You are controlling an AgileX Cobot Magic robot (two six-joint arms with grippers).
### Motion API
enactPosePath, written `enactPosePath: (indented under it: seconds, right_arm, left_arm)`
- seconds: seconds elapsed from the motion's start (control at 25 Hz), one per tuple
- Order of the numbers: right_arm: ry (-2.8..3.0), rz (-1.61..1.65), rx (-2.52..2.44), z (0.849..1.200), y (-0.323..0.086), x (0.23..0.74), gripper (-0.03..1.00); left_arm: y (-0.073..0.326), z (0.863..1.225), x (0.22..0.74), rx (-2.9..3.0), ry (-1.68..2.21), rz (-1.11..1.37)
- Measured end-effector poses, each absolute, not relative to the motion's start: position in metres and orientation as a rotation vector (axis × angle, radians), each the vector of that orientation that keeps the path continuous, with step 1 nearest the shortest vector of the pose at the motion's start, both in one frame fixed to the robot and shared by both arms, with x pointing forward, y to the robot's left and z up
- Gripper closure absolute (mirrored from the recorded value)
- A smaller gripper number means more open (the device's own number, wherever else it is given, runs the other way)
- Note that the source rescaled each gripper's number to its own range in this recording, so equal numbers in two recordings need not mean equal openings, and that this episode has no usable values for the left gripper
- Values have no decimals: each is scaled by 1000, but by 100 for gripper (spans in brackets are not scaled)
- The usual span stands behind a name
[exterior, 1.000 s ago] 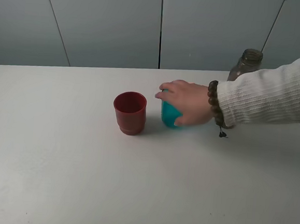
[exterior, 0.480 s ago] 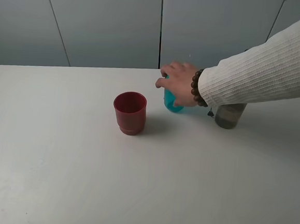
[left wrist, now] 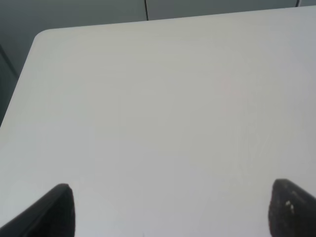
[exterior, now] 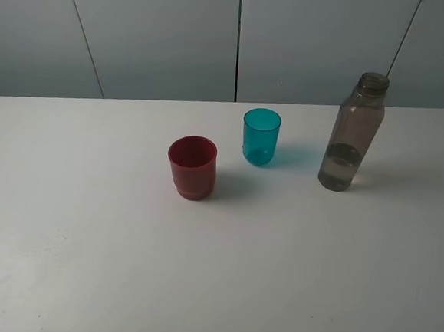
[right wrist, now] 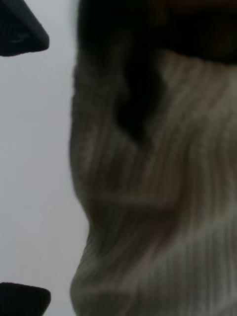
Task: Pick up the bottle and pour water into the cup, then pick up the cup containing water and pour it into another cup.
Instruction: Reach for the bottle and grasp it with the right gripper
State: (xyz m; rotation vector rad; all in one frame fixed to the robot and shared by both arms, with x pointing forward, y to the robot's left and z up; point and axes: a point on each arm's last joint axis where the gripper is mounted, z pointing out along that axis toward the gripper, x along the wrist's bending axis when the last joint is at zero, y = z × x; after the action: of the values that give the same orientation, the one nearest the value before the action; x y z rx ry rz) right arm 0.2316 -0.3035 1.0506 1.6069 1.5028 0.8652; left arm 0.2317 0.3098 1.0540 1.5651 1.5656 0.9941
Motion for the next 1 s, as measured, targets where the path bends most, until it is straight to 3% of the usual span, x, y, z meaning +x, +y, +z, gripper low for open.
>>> enactPosePath:
  seconds: [1.0]
  right_arm:
    - [1501,864,1605,1051,-304,232,-3]
  left_arm:
    - [310,1054,232,1565,1566,994]
